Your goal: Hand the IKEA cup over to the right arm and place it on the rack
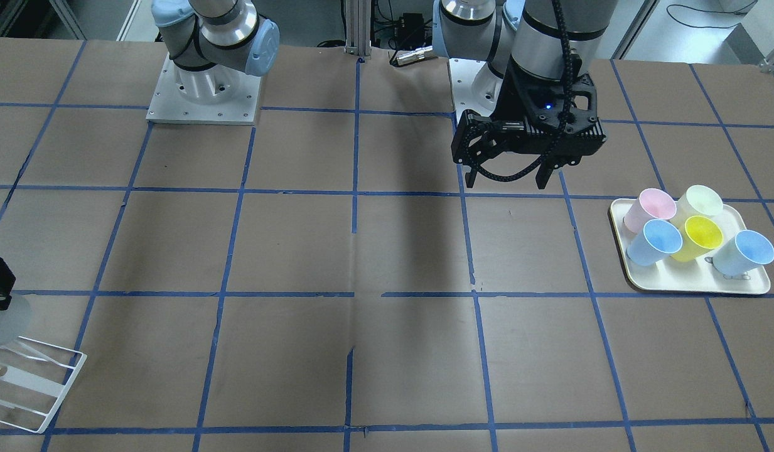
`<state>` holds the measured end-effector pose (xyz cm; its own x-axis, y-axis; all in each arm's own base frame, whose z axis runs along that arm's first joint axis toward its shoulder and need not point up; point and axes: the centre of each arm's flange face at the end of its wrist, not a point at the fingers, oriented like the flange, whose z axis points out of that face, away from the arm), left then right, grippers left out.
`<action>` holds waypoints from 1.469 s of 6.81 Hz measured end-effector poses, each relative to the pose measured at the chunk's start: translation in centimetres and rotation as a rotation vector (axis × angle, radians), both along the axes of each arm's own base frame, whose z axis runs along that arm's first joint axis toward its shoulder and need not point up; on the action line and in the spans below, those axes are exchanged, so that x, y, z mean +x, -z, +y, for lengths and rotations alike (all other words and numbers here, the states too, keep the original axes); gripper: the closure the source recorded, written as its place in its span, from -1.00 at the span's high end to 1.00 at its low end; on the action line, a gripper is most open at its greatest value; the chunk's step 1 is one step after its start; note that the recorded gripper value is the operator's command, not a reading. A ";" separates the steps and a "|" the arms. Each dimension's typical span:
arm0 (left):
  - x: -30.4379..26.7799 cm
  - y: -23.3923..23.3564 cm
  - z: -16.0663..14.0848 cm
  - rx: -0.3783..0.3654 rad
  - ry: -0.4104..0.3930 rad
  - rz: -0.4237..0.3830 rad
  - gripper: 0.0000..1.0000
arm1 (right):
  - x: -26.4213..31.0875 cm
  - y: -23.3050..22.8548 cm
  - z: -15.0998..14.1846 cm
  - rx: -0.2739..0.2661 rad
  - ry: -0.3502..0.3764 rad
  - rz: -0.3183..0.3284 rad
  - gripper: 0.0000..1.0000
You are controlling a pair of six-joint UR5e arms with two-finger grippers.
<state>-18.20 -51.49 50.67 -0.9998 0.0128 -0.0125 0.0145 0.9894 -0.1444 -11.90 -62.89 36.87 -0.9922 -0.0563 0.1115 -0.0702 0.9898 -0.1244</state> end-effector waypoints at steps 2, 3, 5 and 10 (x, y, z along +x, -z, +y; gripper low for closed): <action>-0.1 0.1 0.1 0.002 0.003 -0.003 1.00 | -0.1 0.6 -0.2 0.006 -0.001 -0.010 -0.13; -0.1 0.3 0.0 0.006 0.004 -0.002 1.00 | -0.1 1.3 -0.5 0.012 -0.001 -0.014 -0.11; -0.3 0.1 0.0 0.002 0.006 0.001 1.00 | -0.4 2.3 -0.9 0.019 0.000 -0.016 0.06; 0.6 -0.7 0.8 0.049 -0.002 -0.008 1.00 | -0.7 4.9 -1.9 0.030 0.010 -0.028 1.00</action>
